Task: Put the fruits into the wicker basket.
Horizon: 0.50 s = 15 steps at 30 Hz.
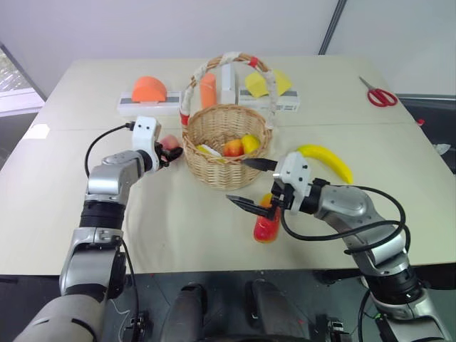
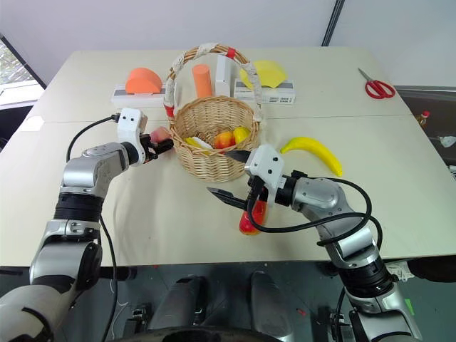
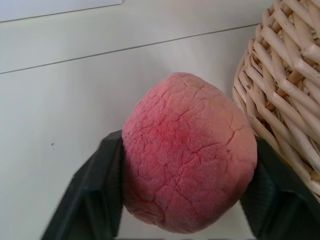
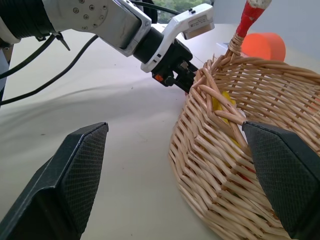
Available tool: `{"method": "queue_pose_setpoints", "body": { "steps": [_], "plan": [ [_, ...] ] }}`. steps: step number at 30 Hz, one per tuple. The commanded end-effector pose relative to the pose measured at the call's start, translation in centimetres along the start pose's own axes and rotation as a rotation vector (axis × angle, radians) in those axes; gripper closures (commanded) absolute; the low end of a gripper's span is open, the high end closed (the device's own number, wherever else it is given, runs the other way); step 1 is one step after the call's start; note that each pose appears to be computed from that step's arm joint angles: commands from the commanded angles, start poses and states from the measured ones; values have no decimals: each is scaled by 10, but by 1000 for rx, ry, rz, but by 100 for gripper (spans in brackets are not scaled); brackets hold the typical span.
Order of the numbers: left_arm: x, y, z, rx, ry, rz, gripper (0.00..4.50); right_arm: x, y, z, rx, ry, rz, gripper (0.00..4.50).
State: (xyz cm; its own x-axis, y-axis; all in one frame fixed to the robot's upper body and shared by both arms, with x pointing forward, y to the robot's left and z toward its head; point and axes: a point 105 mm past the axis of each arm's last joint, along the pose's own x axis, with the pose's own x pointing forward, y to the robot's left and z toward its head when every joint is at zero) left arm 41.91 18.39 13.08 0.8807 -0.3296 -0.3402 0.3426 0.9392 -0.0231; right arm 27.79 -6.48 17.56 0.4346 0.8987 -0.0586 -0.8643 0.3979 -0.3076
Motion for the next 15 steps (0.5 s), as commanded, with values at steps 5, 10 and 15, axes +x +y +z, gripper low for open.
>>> {"method": "queue_pose_setpoints", "body": {
  "steps": [5, 10, 15],
  "plan": [
    [-17, 22, 19, 13, -80, 70, 217, -1, -1, 22, -67, -58, -7, 0],
    [-71, 27, 58, 9, -328, -14, 217, -6, -6, 28, -83, -62, -21, 0],
    [-119, -34, 73, 180, -425, -319, 217, -14, -15, 30, -76, -58, -39, 0]
  ]
}}
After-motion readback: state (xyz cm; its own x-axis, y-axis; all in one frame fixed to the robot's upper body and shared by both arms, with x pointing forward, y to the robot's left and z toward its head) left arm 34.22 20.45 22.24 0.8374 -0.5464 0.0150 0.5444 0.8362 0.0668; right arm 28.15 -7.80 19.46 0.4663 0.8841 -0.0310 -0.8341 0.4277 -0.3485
